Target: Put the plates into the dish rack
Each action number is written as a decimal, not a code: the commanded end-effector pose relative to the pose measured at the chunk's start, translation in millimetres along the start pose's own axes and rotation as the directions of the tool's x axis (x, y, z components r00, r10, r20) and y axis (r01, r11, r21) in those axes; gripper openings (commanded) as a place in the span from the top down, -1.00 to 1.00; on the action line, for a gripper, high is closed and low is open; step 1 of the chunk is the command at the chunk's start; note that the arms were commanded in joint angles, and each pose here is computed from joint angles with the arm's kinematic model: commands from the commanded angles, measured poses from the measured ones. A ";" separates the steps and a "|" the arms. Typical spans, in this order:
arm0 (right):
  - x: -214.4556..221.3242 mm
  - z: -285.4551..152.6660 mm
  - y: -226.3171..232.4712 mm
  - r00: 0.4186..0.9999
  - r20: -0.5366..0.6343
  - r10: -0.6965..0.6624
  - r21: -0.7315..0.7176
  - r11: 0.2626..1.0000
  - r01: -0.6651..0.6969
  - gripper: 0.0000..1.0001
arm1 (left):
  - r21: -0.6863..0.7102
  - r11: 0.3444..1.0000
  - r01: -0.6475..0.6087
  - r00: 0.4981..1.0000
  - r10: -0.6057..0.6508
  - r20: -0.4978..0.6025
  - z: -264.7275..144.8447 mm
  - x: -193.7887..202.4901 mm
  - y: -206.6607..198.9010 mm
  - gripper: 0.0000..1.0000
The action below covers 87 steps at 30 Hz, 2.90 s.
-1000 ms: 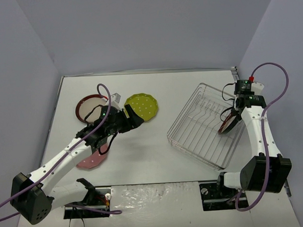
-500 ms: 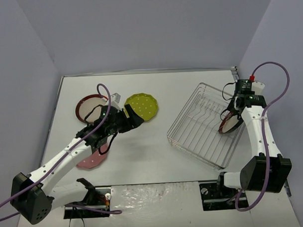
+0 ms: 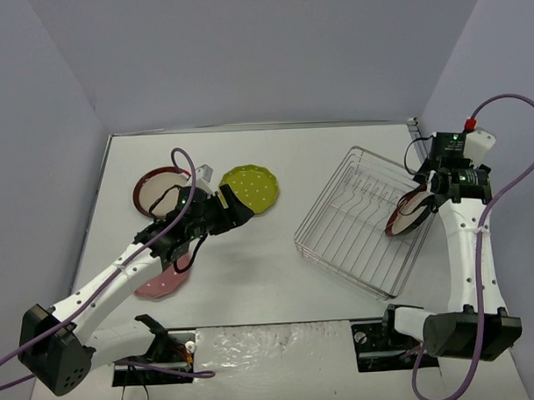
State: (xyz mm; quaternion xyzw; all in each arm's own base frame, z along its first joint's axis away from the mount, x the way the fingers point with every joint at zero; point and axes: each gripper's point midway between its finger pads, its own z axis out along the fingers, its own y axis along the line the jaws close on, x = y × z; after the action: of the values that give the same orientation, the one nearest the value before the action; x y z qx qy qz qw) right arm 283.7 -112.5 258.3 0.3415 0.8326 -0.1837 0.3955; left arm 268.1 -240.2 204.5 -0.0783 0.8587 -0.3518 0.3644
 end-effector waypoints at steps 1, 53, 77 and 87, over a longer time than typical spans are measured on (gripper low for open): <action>-30.6 -35.2 -16.7 0.993 0.097 0.063 0.001 0.998 -0.063 -0.33 | 0.076 0.997 -0.001 0.997 -0.004 0.071 -3.0 -23.9 -24.9 -0.24; 79.2 -81.3 305.0 0.963 0.025 -0.270 -0.680 0.701 0.214 -0.37 | -0.509 0.859 0.053 0.995 -0.091 -0.050 149.8 -96.6 160.2 -0.25; 91.3 -75.0 308.3 0.958 0.013 -0.285 -0.677 0.703 0.218 -0.36 | -0.478 0.877 0.039 0.983 -0.121 -0.141 161.9 -90.5 183.3 0.36; 93.9 -74.3 306.6 0.957 0.014 -0.290 -0.676 0.702 0.223 -0.36 | -0.417 0.909 0.013 0.977 -0.100 -0.188 172.2 -93.0 180.3 0.37</action>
State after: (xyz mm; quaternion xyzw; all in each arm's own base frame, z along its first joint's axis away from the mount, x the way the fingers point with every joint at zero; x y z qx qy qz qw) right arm 414.1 180.2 207.1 0.0648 0.9108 0.0778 0.4002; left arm 456.1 -161.3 35.7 -0.1641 0.9499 -0.1551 0.2160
